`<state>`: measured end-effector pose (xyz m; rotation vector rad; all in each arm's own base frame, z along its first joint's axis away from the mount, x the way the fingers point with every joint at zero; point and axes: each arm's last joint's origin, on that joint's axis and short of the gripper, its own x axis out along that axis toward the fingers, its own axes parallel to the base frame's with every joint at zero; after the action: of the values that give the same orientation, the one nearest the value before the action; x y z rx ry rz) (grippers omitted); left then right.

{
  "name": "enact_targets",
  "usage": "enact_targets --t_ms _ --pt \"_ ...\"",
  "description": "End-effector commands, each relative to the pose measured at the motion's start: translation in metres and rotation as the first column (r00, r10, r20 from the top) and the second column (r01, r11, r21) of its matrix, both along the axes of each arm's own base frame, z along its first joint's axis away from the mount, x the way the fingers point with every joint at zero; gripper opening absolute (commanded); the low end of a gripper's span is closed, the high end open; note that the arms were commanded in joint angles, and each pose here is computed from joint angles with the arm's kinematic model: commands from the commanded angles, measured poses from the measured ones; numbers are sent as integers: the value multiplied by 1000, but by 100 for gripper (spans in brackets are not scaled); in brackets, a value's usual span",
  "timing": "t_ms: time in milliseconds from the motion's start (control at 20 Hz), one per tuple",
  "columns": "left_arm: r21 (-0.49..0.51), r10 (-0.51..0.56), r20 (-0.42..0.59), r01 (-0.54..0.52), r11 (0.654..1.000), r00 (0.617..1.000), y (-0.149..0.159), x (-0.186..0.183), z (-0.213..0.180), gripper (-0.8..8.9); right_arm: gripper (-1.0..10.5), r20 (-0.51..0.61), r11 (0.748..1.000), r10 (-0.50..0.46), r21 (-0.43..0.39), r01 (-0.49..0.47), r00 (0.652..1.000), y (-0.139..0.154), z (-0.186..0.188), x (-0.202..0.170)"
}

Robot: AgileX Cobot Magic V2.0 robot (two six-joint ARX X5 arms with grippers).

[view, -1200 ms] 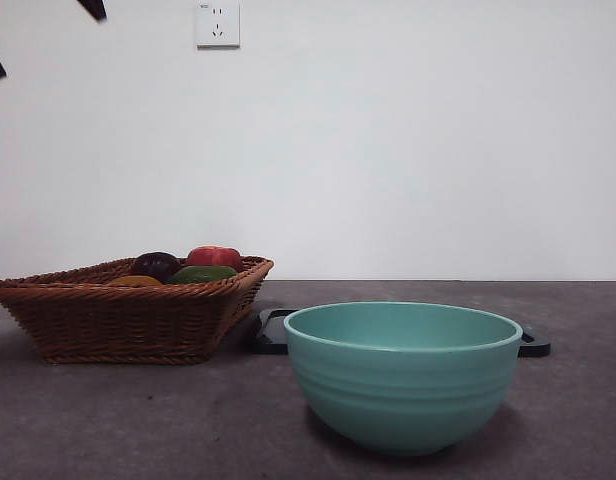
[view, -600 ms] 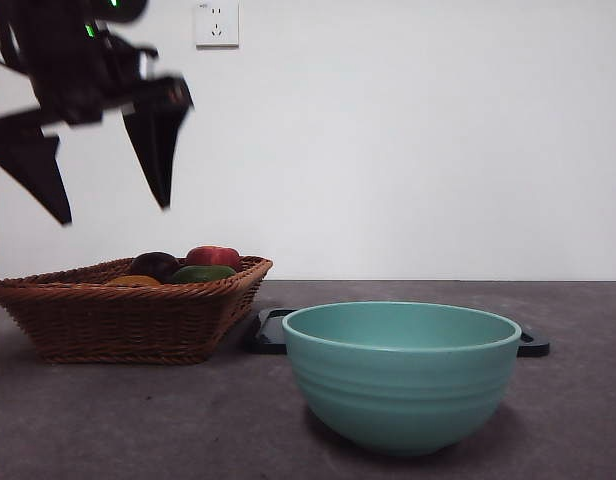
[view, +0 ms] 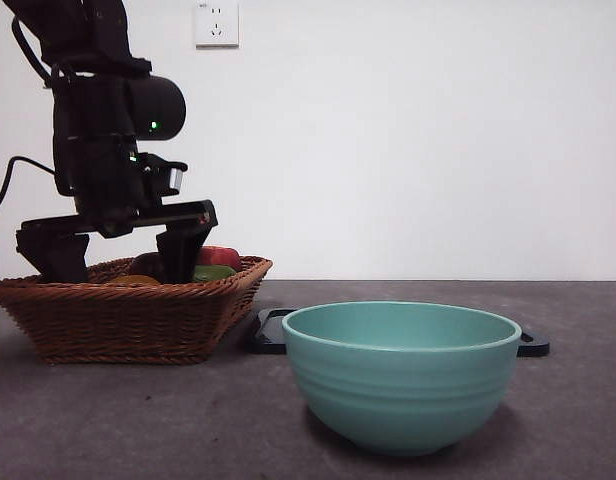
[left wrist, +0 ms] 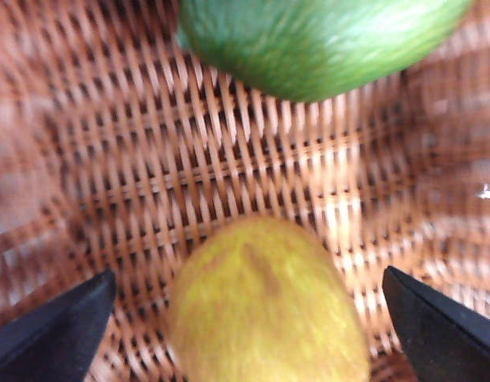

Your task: Pick up the wifruite, put it on the bowl, pick up the plate, put it on desk

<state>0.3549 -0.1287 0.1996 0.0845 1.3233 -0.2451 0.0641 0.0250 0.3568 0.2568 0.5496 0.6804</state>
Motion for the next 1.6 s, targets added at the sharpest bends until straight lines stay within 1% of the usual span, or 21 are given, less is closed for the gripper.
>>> enact_targets --t_ms 50,100,150,250,350,450,550,700,850,1050,1250,1450,1600 --pt "-6 12 4 -12 1000 1000 -3 5 -1 537 612 17 1000 1 10 -1 1000 0 6 -2" --pt "-8 13 -9 -13 1000 1000 -3 4 -2 433 612 18 1000 1 10 -1 1000 0 6 -2" --pt "-3 14 -21 -14 1000 1000 -2 3 -2 370 612 18 1000 1 10 -1 1000 0 6 -2" --pt "2 14 -33 -14 1000 999 -2 2 -2 289 612 18 1000 1 10 -1 1000 0 6 -2" --pt "0 14 -28 -14 1000 1000 -2 3 -1 246 612 18 1000 1 10 -1 1000 0 6 -2" --pt "-3 14 -21 -14 1000 1000 -2 4 6 247 612 18 1000 1 10 -1 1000 0 6 -2" --pt "-5 8 -11 -8 1000 1000 -2 5 20 247 612 18 1000 1 10 -1 1000 0 6 -2" --pt "-9 6 -1 -6 1000 1000 -1 -1 51 247 612 17 1000 1 10 -1 1000 0 6 -2" --pt "-26 -25 22 26 999 999 -1 -20 84 247 612 1 1000 5 0 -5 1000 0 4 -3" --pt "-107 -121 50 126 986 991 -12 -59 122 247 612 -47 1000 11 -17 -12 999 -1 0 -6" --pt "-135 -212 55 218 967 976 -36 -94 140 247 612 -48 999 17 -38 -19 999 -1 3 -11" --pt "-157 -286 45 289 944 957 -72 -120 141 247 611 -33 996 -12 -86 9 999 -4 12 -21" --pt "-203 -338 92 350 914 936 -102 -140 144 247 611 -19 995 -9 -98 7 1000 -5 20 -28"
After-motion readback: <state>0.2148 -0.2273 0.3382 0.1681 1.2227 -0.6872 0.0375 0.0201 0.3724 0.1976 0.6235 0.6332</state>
